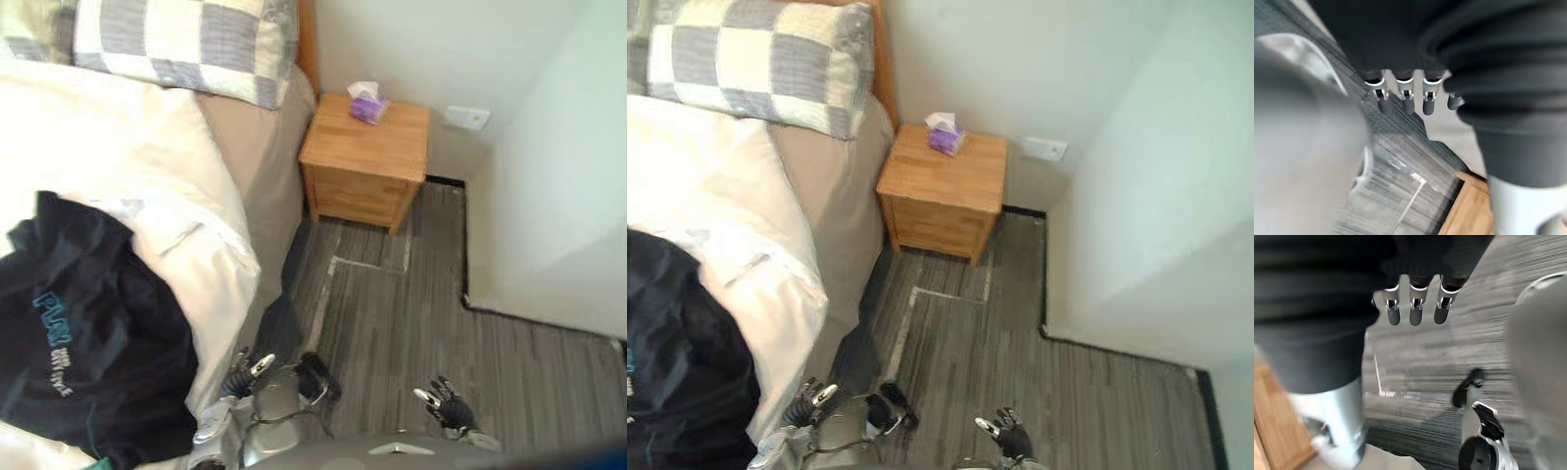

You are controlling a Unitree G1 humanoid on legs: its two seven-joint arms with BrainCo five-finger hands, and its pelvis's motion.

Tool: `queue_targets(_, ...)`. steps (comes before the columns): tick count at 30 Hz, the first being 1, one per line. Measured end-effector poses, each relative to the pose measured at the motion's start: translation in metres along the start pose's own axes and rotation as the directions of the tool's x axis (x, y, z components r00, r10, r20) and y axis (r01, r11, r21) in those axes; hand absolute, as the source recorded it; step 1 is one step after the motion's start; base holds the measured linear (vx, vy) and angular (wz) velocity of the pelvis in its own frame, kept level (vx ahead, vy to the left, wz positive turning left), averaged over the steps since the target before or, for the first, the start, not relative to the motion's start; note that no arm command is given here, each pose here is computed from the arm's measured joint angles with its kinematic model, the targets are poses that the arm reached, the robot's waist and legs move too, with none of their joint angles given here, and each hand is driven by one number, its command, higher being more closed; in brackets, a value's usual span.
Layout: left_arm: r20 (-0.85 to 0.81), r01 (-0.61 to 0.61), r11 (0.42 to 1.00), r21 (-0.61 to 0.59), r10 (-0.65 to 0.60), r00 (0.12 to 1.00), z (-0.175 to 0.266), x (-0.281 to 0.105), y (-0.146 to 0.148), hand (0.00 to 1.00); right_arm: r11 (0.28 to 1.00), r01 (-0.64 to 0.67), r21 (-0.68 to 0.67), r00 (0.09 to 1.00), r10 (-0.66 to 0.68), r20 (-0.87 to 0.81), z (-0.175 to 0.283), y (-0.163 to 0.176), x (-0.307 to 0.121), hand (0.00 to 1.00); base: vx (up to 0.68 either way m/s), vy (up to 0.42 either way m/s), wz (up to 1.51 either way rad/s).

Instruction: Tidy the bed and pick cloth on bed and put in laundry

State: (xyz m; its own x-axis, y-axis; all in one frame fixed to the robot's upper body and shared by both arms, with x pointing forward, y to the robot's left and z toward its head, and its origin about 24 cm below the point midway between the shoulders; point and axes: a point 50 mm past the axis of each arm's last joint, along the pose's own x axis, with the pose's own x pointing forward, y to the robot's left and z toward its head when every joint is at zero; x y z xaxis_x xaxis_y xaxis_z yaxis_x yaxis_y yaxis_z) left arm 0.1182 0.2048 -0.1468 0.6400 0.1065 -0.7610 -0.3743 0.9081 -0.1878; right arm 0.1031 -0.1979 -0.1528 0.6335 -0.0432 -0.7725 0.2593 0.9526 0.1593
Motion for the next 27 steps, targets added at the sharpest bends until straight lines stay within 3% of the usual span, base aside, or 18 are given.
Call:
queue_targets(7,-0.081,0.003,1.000,-0.018,-0.005,0.997,-0.012,-0.003,0.005,0.00,1.000,-0.011,-0.027,0.999,0.012,0.041,0.010,0.003,0.003,0.00,0.45,0.153,1.14)
queue_targets(15,-0.033,0.027,0.999,-0.032,-0.028,0.999,-0.005,-0.003,0.008,0.00,1.000,-0.011,-0.010,1.000,0.011,0.026,0.002,0.008,0.001,0.00,0.26,-0.305,1.81)
queue_targets(20,-0.018,0.018,0.992,-0.122,-0.020,1.000,-0.020,-0.009,-0.002,0.00,0.996,-0.060,-0.065,0.994,0.066,0.083,0.019,0.017,0.006,0.00,0.29,-0.293,0.64)
queue_targets(27,0.010,-0.018,0.983,-0.182,0.020,1.000,-0.023,-0.013,0.003,0.00,0.982,-0.147,-0.120,0.989,0.149,0.013,0.011,0.038,0.008,0.00,0.22,-0.093,0.64)
